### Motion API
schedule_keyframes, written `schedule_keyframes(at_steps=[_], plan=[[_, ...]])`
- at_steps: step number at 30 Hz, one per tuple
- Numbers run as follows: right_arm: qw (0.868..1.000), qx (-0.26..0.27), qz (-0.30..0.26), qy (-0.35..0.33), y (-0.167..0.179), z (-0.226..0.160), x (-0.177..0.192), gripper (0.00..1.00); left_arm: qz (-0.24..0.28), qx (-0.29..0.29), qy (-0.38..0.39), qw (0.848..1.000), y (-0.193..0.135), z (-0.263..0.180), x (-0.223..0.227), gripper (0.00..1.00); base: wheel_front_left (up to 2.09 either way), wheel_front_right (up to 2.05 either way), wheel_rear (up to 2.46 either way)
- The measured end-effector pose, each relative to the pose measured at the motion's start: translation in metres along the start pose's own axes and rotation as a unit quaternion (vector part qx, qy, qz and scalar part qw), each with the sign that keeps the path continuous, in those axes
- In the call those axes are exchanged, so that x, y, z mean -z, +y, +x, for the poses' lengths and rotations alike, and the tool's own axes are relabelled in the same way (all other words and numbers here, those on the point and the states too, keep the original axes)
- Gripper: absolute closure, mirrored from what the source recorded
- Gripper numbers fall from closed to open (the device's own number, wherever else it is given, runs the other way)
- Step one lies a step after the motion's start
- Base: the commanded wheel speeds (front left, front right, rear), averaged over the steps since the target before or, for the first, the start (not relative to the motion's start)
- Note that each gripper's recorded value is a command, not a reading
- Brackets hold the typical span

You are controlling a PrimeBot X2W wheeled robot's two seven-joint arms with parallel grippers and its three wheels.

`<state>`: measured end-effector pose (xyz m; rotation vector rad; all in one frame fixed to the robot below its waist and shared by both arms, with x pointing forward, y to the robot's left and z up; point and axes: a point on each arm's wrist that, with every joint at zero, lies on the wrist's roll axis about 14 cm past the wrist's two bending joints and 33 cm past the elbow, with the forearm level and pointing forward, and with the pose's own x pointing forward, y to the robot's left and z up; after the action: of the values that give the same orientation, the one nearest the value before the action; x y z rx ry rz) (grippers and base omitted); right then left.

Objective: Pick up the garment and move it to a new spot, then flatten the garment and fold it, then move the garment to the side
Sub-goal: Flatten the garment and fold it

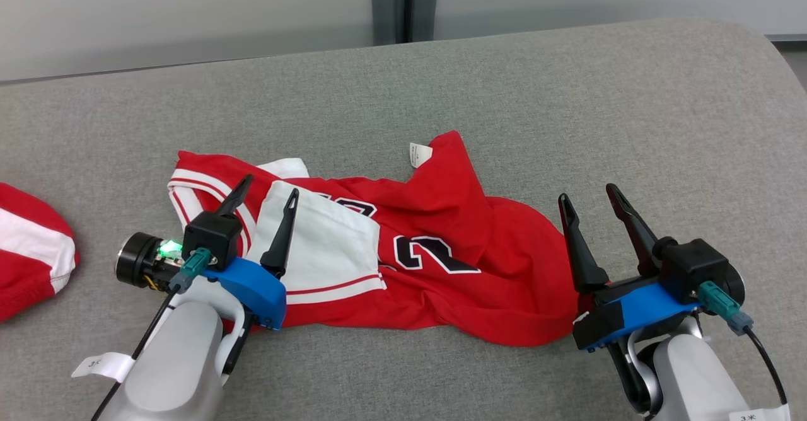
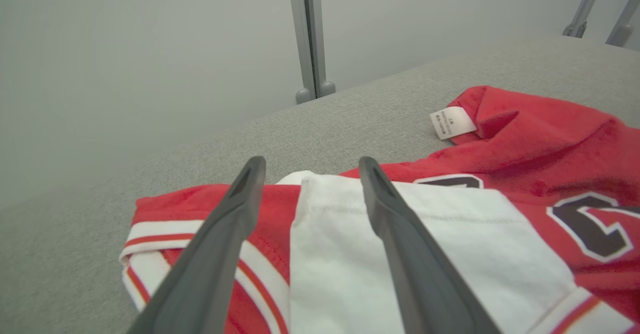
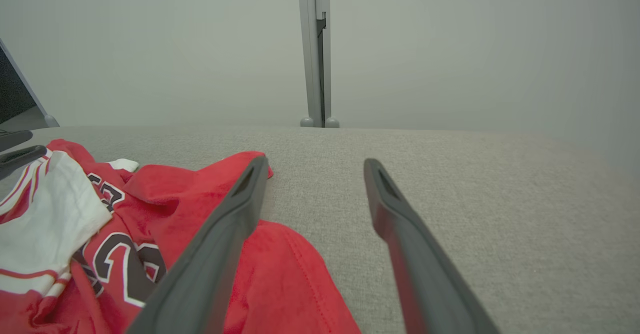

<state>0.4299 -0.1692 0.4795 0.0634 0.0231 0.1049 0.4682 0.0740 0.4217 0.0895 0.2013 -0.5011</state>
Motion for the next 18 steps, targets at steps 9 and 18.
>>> schedule_keyframes(at_steps=[9, 18], plan=[[1.000, 0.011, -0.002, 0.010, -0.009, -0.001, 0.008, 0.00, -0.006, 0.026, 0.043, 0.999, -0.006, 0.013, 0.025, 0.00, 0.00, 0.00, 0.00], [1.000, 0.017, -0.003, 0.010, -0.013, -0.002, 0.009, 0.00, -0.017, 0.034, 0.062, 0.997, -0.010, 0.019, 0.035, 0.80, 0.00, 0.00, 0.00]])
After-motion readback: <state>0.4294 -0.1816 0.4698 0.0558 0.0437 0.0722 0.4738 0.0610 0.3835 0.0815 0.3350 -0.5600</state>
